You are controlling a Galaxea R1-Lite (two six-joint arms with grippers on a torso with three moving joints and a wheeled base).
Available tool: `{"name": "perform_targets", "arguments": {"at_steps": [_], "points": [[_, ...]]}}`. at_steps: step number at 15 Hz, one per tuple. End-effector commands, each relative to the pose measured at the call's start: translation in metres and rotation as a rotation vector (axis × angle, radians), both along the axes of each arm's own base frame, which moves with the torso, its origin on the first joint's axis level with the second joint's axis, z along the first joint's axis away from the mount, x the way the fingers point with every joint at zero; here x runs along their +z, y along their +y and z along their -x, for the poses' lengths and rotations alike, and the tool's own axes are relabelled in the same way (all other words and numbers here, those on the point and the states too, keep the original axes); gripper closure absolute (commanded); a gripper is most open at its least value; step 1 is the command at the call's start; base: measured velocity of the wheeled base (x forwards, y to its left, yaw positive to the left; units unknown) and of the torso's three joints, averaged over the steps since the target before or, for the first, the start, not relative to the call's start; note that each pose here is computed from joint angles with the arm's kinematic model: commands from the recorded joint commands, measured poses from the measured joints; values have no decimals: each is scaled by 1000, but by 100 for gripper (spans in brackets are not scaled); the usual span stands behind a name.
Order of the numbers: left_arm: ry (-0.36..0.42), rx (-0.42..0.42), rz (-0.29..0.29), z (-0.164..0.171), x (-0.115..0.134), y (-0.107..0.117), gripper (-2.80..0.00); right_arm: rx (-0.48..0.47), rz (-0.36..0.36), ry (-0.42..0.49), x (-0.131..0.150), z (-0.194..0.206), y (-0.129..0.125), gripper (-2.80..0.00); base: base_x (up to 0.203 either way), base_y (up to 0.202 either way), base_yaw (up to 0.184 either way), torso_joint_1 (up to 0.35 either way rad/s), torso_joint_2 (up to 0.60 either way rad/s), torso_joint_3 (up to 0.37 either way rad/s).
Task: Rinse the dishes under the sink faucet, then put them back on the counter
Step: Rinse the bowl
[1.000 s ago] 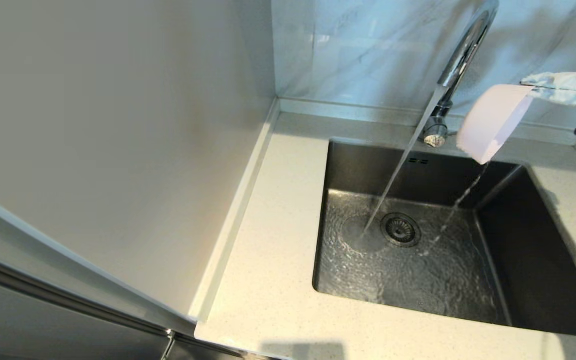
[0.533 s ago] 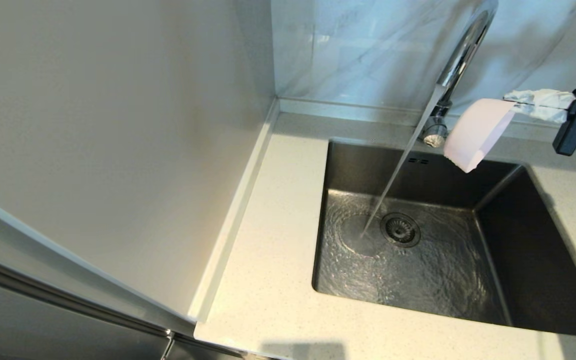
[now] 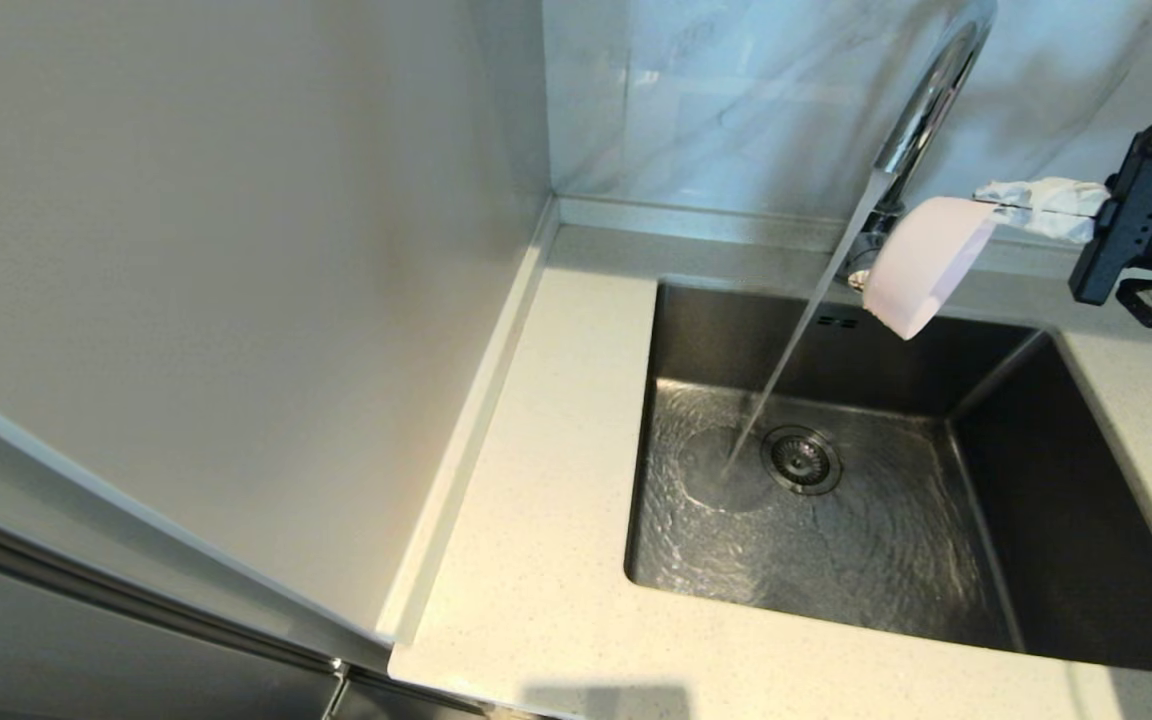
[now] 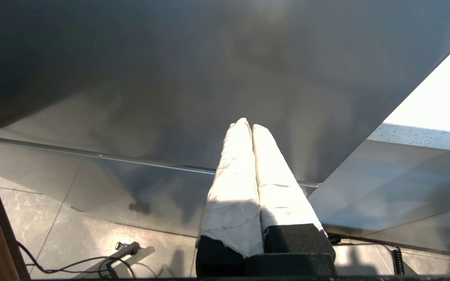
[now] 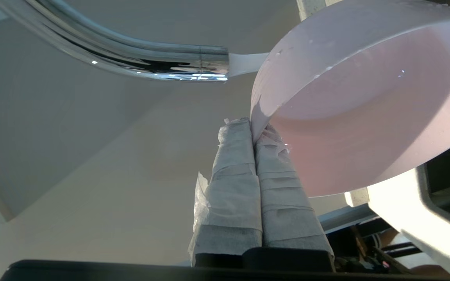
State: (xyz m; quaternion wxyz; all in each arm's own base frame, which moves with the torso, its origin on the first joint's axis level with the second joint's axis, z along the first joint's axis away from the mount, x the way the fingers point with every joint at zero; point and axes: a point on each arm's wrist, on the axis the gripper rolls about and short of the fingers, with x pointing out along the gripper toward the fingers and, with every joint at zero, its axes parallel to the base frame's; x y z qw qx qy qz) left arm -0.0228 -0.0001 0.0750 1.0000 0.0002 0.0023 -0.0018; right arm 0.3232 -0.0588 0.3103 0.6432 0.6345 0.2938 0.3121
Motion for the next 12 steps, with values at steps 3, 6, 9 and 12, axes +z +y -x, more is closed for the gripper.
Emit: {"name": "perform_targets", "arguments": {"at_steps": [3, 6, 9, 12], "points": [[0, 0, 0, 0, 0, 0, 0, 9, 5, 1, -5, -8, 0, 0, 0, 0, 0, 0, 0, 0], [0, 1, 0, 0, 0, 0, 0, 8, 17, -10, -6, -10, -1, 0, 0, 0, 0, 0, 0, 0], [0, 1, 0, 0, 0, 0, 0, 10, 87, -71, -12, -10, 0, 0, 0, 0, 0, 0, 0, 0], [0, 1, 0, 0, 0, 0, 0, 9, 136, -104, 0, 3, 3, 0, 0, 0, 0, 0, 0, 0]]}}
